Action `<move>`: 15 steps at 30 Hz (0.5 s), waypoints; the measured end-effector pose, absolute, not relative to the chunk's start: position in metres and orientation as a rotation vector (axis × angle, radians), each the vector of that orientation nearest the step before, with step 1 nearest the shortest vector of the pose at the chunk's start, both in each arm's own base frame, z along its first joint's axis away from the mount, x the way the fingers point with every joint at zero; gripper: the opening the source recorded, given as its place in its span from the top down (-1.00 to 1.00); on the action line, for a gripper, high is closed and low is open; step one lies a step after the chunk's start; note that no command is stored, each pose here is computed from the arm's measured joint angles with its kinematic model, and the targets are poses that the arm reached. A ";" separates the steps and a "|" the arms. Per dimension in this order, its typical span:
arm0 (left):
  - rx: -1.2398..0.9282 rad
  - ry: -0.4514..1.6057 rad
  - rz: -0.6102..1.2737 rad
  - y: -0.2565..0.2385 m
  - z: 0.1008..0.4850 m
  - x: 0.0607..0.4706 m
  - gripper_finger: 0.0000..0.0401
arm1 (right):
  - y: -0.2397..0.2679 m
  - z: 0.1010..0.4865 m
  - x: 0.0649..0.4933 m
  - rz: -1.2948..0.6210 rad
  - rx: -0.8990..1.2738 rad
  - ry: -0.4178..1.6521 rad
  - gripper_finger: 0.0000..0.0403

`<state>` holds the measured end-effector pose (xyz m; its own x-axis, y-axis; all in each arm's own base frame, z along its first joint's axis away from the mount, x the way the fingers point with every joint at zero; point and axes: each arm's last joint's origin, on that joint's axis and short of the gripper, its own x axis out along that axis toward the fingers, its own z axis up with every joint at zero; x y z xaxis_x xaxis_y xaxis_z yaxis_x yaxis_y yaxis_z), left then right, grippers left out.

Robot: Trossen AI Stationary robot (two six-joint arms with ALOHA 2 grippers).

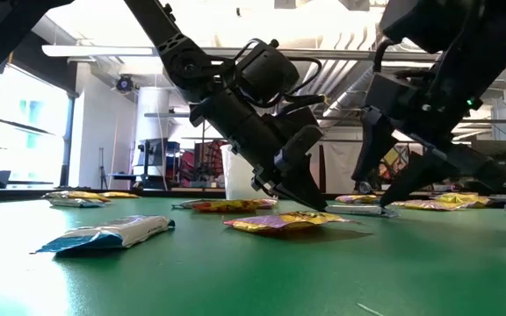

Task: Sort candy by brand, put in halloween buckets
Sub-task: Put the white candy into the black bucket

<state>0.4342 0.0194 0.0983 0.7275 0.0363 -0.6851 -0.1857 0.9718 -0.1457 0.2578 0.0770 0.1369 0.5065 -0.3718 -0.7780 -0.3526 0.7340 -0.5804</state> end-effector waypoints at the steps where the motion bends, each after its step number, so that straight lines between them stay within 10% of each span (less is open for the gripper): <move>1: -0.212 0.748 0.119 0.019 0.098 0.434 0.98 | 0.076 0.137 0.258 -0.014 -0.787 1.070 -0.12; 15: -0.209 0.753 0.103 0.019 0.098 0.434 0.98 | 0.094 0.134 0.243 0.050 -0.841 1.121 -0.11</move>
